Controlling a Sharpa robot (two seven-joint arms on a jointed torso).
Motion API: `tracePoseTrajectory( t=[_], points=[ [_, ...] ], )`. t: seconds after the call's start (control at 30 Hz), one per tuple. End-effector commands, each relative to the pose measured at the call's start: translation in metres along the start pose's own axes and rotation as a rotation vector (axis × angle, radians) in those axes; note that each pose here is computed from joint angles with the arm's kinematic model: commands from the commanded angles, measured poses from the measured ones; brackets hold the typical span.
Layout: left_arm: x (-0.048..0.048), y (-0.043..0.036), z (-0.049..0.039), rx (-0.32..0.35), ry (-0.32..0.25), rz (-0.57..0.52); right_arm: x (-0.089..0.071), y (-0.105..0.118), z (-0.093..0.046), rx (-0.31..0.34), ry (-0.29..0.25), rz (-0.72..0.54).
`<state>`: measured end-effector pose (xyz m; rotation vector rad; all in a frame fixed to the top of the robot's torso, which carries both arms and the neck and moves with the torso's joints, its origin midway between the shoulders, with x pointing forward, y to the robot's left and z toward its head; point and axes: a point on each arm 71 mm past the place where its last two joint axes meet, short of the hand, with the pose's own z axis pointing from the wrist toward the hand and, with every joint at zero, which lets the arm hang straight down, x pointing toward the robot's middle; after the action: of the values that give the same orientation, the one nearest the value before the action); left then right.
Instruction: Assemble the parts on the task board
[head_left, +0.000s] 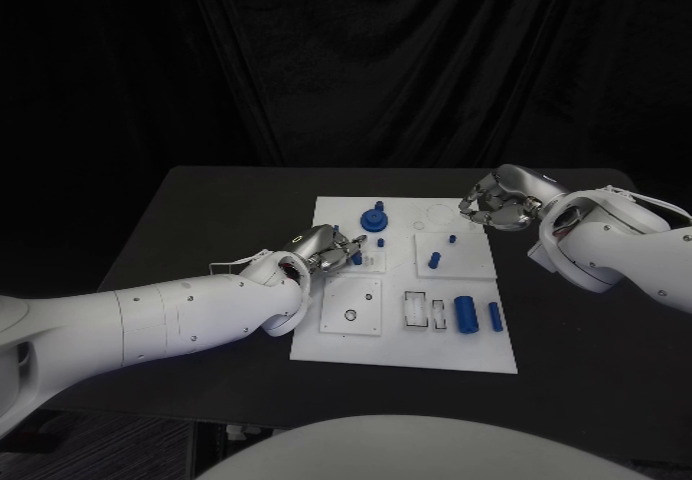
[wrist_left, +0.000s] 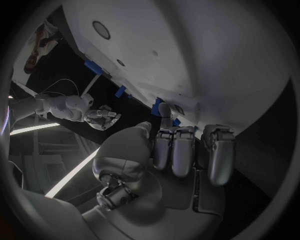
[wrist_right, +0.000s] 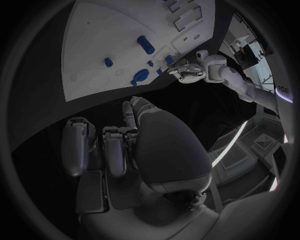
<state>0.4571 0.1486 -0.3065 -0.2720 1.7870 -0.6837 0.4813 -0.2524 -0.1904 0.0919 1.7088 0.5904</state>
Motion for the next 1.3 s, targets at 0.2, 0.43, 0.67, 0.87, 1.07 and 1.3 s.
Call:
tracePoseTrajectory(
  t=[0.2, 0.43, 0.67, 0.87, 1.07, 1.3],
  points=[
    [0.0028, -0.0016, -0.0002, 0.014, 0.019, -0.022, 0.0015, -0.001, -0.0004, 0.015, 0.007, -0.001],
    [0.005, -0.0008, 0.0005, -0.002, 0.044, -0.017, 0.0016, -0.0011, -0.0008, 0.015, 0.009, 0.0],
    [0.0063, -0.0015, 0.0006, -0.005, 0.055, -0.016, 0.0018, -0.0009, -0.001, 0.015, 0.01, 0.0],
    [0.0069, -0.0016, 0.0006, -0.009, 0.061, -0.016, 0.0022, -0.0001, -0.0007, 0.014, 0.012, 0.0],
    [0.0069, -0.0016, 0.0006, -0.008, 0.061, -0.016, 0.0021, -0.0004, -0.0007, 0.015, 0.012, 0.0],
    [0.0052, -0.0017, 0.0001, -0.003, 0.041, -0.02, 0.0021, -0.0008, -0.0007, 0.016, 0.012, -0.001]
  ],
)
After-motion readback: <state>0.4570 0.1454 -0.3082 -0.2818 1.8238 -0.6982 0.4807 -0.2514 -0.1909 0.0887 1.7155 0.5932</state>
